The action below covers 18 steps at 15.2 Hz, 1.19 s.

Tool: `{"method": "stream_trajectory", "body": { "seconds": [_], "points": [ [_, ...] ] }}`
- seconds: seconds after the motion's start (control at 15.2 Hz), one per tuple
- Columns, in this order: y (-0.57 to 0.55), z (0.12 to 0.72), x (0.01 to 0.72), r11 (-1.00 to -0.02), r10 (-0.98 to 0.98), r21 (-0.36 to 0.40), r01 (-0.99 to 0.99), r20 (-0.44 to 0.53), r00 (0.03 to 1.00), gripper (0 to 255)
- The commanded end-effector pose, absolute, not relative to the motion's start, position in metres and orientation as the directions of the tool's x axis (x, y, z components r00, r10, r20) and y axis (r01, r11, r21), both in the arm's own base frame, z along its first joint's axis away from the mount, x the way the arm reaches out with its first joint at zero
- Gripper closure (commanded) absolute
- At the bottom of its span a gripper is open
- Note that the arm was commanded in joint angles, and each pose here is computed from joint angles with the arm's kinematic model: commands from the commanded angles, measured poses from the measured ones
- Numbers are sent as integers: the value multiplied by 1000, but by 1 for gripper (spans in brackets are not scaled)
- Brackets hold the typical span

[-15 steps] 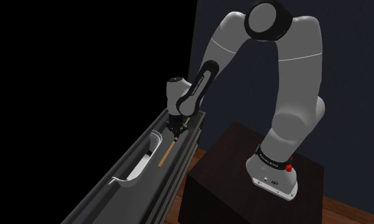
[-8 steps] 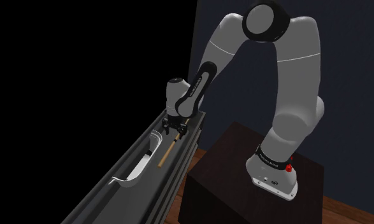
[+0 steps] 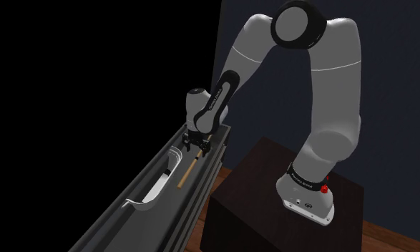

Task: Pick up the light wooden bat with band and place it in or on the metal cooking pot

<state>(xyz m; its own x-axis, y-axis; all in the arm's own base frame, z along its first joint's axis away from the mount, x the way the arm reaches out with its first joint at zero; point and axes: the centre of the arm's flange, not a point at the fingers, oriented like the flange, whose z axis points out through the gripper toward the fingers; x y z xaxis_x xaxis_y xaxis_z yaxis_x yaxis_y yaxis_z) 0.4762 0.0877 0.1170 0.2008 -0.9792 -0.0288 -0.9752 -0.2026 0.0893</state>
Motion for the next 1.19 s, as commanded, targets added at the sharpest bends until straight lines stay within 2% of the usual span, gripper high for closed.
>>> {"method": "stream_trajectory", "body": {
  "seconds": [0.0,0.4,0.46,0.99,1.06,1.12],
  "points": [
    [105,85,484,-284,-958,203,-937,-14,287,0],
    [105,85,484,-284,-958,203,-937,-14,287,0],
    [105,85,477,-284,-958,203,-937,-14,287,255],
    [100,101,472,-285,-958,204,-937,-16,288,255],
    [86,116,479,-248,-969,73,-966,-10,248,255],
    [86,116,479,-248,-969,73,-966,-10,248,0]
  ]
}}
